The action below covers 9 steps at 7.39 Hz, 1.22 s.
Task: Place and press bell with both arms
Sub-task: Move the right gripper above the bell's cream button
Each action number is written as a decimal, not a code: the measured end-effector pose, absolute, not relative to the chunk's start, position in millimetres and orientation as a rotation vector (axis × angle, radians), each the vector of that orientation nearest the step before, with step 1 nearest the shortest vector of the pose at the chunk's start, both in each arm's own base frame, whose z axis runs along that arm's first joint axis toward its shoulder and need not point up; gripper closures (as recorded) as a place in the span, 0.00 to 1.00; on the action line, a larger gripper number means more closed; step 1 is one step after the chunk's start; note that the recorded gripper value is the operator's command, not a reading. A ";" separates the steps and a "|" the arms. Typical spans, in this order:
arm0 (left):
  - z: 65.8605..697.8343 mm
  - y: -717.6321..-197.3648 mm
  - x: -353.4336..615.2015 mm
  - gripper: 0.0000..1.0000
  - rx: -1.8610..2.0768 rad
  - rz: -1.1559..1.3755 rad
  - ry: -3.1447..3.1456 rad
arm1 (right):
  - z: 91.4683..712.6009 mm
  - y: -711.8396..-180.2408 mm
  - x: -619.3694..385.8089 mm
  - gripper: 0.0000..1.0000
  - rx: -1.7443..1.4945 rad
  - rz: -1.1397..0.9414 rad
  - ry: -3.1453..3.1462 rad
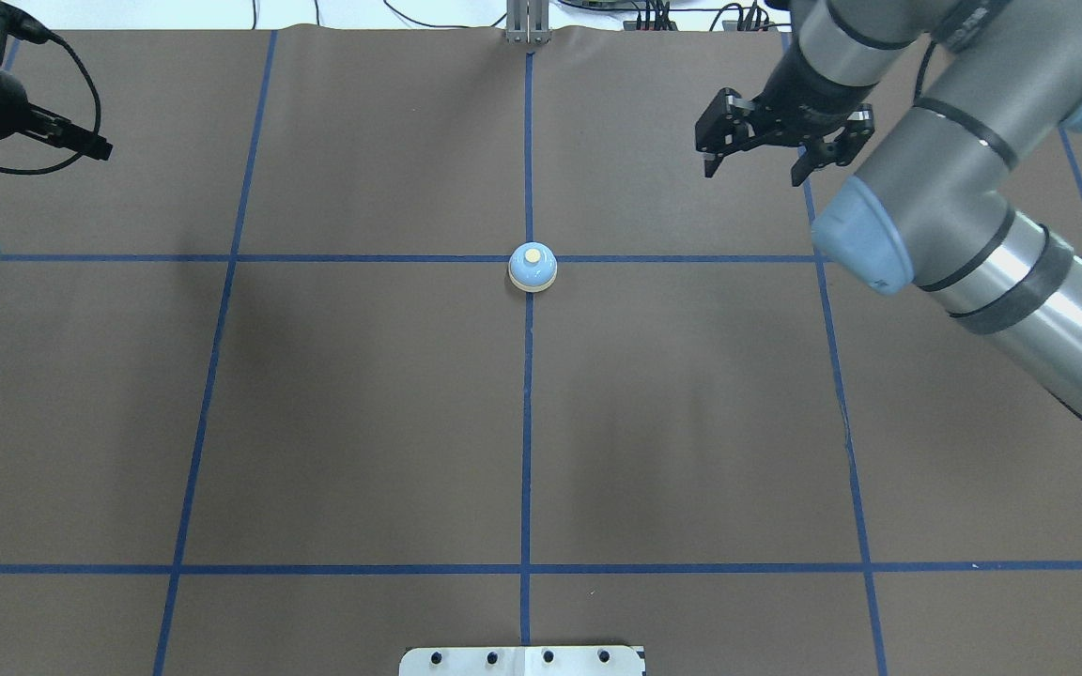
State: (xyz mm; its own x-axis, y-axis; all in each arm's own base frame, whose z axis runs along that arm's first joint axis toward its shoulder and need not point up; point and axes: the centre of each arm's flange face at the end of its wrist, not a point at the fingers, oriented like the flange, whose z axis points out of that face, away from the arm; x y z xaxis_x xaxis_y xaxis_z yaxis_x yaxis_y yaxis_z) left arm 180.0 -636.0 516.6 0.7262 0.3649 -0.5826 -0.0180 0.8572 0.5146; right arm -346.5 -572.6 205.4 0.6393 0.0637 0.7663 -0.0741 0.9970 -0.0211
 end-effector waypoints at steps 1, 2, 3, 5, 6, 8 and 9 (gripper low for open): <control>529.6 -624.1 163.6 0.01 0.502 0.230 0.730 | 182.6 -575.0 -381.7 0.14 -0.002 0.086 -0.870; 537.3 -614.3 153.9 0.01 0.499 0.233 0.727 | 168.3 -578.3 -411.8 0.29 -0.016 0.082 -0.863; 543.2 -606.2 147.6 0.01 0.494 0.233 0.728 | 163.7 -581.5 -435.5 0.44 -0.023 0.073 -0.859; 551.9 -590.7 132.5 0.01 0.483 0.225 0.739 | 157.8 -591.6 -479.1 0.94 -0.042 0.067 -0.857; 556.4 -581.6 124.5 0.01 0.481 0.225 0.739 | 155.7 -594.6 -502.2 1.00 -0.045 0.072 -0.858; 564.2 -572.4 103.9 0.01 0.471 0.239 0.742 | 159.1 -586.8 -535.5 1.00 -0.023 0.075 -0.846; 566.1 -571.9 90.0 0.01 0.443 0.234 0.745 | 161.9 -582.5 -548.4 1.00 -0.005 0.067 -0.846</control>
State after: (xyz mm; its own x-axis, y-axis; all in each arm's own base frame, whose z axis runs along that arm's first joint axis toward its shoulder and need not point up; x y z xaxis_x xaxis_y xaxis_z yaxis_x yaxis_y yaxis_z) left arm 90.0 -571.9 566.1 0.7154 0.3576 -0.6003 -0.0496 0.8829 0.4670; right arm -548.4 -582.5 161.9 0.6610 0.0614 0.7478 -0.0571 0.9979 -0.0315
